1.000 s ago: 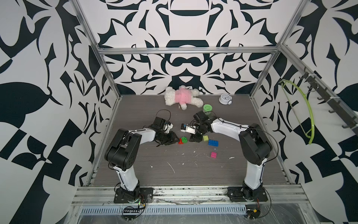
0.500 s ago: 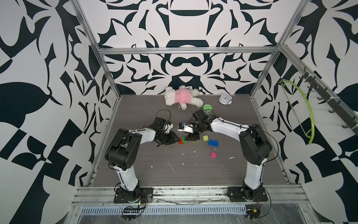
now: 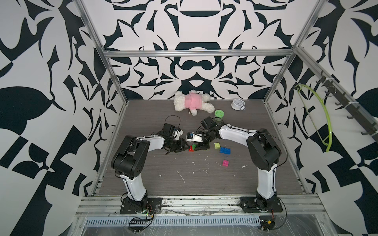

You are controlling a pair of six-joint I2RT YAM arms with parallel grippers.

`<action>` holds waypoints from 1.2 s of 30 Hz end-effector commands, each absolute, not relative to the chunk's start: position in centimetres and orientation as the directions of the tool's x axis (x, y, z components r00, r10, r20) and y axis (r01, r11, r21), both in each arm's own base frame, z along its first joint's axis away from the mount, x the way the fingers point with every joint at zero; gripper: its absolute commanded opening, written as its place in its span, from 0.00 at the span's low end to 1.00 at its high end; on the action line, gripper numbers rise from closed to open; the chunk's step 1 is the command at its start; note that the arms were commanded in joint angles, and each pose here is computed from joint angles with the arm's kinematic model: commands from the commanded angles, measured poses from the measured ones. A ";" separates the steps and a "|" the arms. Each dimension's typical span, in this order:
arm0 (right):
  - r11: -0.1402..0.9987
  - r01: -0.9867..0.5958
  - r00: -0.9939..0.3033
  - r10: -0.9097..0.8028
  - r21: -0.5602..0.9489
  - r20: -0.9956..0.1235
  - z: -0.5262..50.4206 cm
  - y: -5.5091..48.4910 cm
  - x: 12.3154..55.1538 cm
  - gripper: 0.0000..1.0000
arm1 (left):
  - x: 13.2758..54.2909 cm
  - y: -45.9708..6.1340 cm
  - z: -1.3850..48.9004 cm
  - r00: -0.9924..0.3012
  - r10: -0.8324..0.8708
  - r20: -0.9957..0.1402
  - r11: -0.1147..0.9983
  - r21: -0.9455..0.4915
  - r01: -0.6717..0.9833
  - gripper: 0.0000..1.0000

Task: Assemble the letter y with lego
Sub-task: Pick up the lego brick from the center of the board.

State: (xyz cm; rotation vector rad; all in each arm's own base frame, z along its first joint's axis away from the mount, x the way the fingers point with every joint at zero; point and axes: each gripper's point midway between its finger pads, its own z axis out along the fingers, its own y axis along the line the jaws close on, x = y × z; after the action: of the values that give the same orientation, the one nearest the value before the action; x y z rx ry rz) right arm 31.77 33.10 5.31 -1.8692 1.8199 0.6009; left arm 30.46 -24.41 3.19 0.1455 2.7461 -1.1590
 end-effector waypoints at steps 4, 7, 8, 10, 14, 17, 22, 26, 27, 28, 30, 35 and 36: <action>-0.041 -0.999 0.053 -0.775 -0.033 -0.630 7.0 33.8 31.6 0.42 | 28.6 -23.0 0.0 -0.994 0.034 -0.100 0.753 -0.652 0.091 0.42; -0.037 -0.999 0.049 -0.781 -0.033 -0.622 7.6 33.7 31.7 0.37 | 28.6 -23.1 -0.1 -0.994 0.034 -0.105 0.746 -0.659 0.095 0.42; -0.035 -0.999 0.050 -0.788 -0.036 -0.614 7.8 33.6 31.7 0.35 | 28.6 -23.2 0.0 -0.994 0.031 -0.109 0.741 -0.665 0.096 0.42; -0.033 -0.999 0.050 -0.810 -0.039 -0.585 7.6 33.4 31.7 0.34 | 28.6 -23.3 -0.1 -0.993 0.025 -0.114 0.732 -0.675 0.096 0.42; -0.066 -0.996 0.085 -0.855 -0.054 -0.511 7.1 33.1 31.1 0.34 | 28.7 -23.7 -0.2 -0.993 0.019 -0.120 0.714 -0.694 0.097 0.42; -0.078 -0.996 0.094 -0.877 -0.053 -0.471 6.7 33.1 30.9 0.33 | 28.7 -23.8 -0.5 -0.993 0.005 -0.120 0.696 -0.713 0.090 0.41; -0.104 -0.994 0.113 -0.910 -0.044 -0.398 6.1 32.8 30.6 0.30 | 28.9 -23.6 -0.6 -0.993 -0.027 -0.115 0.670 -0.739 0.067 0.41; -0.124 -0.991 0.135 -0.922 -0.052 -0.363 5.8 32.9 30.6 0.29 | 29.2 -23.1 -0.8 -0.993 -0.064 -0.103 0.657 -0.753 0.036 0.40; -0.125 -0.990 0.138 -0.921 -0.060 -0.365 5.9 33.0 30.7 0.29 | 29.2 -23.0 -0.9 -0.992 -0.068 -0.102 0.657 -0.753 0.032 0.39; -0.130 -0.989 0.147 -0.918 -0.070 -0.369 6.2 33.1 30.9 0.29 | 29.2 -22.8 -0.9 -0.992 -0.071 -0.100 0.656 -0.754 0.029 0.39; -0.139 -0.986 0.164 -0.914 -0.093 -0.371 6.9 33.2 31.2 0.29 | 29.4 -22.3 -0.9 -0.991 -0.085 -0.099 0.652 -0.758 0.020 0.39; -0.134 -0.982 0.174 -0.917 -0.134 -0.360 8.6 33.6 32.4 0.29 | 30.3 -20.8 -0.3 -0.984 -0.148 -0.098 0.633 -0.774 -0.018 0.43; -0.120 -0.984 0.159 -0.921 -0.130 -0.355 8.9 33.8 32.5 0.29 | 30.6 -20.5 0.0 -0.981 -0.164 -0.102 0.626 -0.780 -0.024 0.44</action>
State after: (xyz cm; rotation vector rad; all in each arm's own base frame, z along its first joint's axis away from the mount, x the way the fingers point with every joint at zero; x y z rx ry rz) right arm 31.64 33.27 6.27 -2.1334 1.8435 0.3112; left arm 31.86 -23.04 3.24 0.0229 2.5598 -1.3876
